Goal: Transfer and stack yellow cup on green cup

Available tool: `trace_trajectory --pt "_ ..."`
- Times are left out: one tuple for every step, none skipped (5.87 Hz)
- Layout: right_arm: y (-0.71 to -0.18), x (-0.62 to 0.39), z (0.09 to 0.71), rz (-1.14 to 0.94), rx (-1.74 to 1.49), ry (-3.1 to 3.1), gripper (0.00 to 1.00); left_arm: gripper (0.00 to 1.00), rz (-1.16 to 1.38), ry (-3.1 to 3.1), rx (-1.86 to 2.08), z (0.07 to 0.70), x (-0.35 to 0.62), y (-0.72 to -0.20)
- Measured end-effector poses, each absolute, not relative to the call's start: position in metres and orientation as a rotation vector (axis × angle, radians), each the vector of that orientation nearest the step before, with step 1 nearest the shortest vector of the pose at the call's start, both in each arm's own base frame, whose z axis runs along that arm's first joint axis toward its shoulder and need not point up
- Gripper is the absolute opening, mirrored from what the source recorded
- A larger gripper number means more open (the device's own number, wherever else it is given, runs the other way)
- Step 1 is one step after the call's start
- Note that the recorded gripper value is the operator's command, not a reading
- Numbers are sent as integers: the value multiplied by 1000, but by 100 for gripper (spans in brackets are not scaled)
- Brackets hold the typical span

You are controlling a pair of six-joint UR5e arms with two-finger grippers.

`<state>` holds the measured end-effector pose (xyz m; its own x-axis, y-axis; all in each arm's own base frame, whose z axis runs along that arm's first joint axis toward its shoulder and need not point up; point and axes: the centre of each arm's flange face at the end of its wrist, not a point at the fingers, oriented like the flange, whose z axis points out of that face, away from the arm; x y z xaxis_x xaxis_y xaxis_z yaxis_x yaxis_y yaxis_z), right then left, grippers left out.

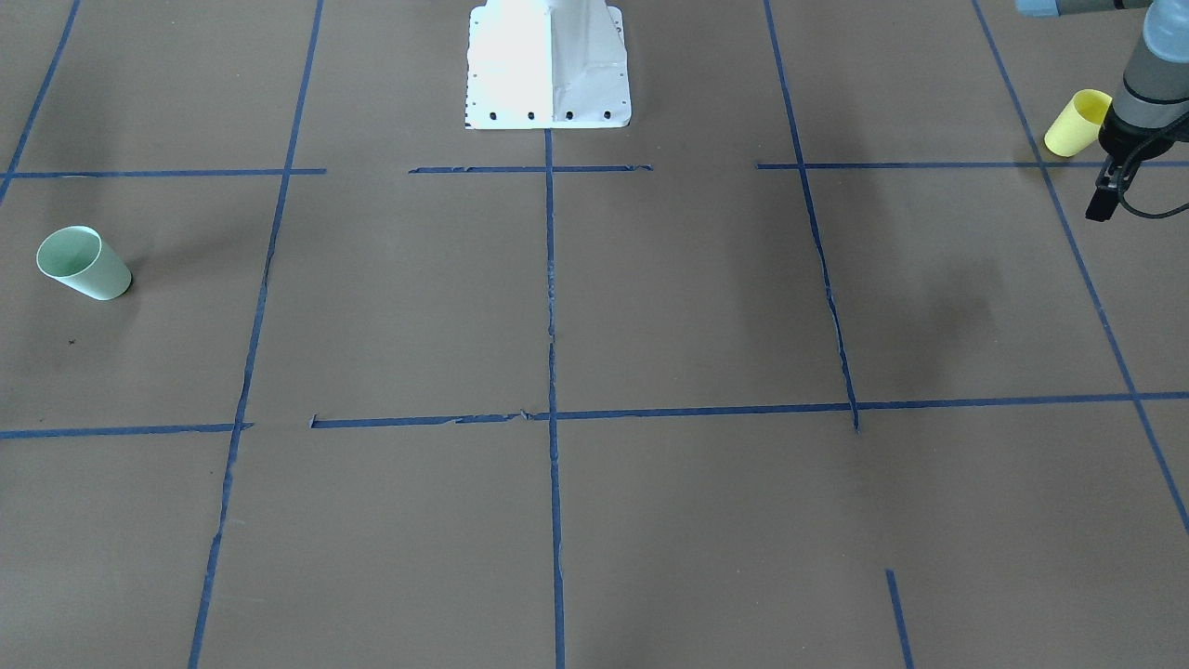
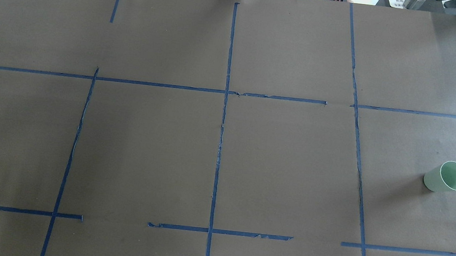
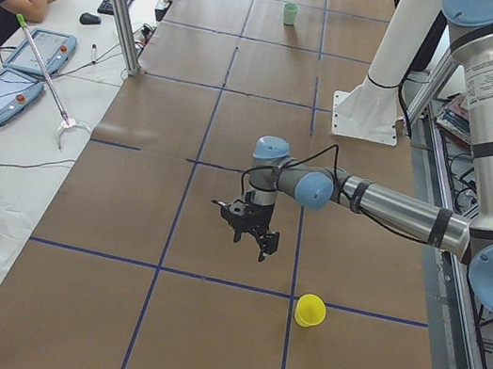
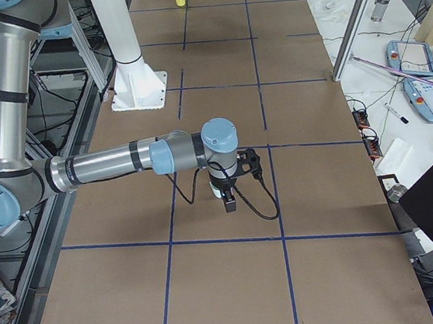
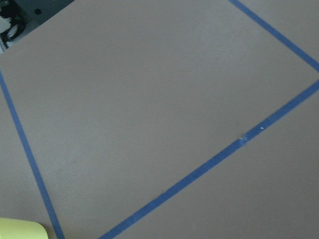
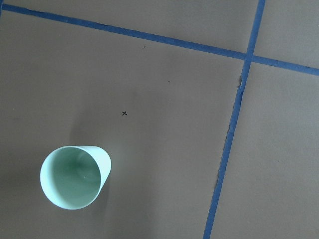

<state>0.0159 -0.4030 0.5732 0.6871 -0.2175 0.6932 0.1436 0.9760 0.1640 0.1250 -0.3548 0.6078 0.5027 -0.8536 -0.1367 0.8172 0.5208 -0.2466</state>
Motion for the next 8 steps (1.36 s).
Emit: trace_trajectory --pt "-403 15 574 -204 99 -784 100 100 -1081 134 -136 617 133 -347" --pt "-403 16 575 -205 98 -775 100 100 -1145 32 -106 624 137 -341" --pt "-403 16 576 -205 97 -767 100 100 -1205 -66 -94 630 141 -333" --pt "-403 16 577 -205 96 -765 100 100 -1263 -174 -88 642 155 -318" --pt "-401 16 578 -205 93 -767 100 100 -1332 -296 -66 650 179 -303" --pt "-398 17 581 -203 87 -770 100 100 -1398 -401 -34 649 197 -295" --pt "-395 17 583 -202 81 -772 100 100 -1457 -471 -2 654 208 -292" --pt "-394 17 585 -202 77 -773 100 100 -1486 -517 24 665 220 -290"
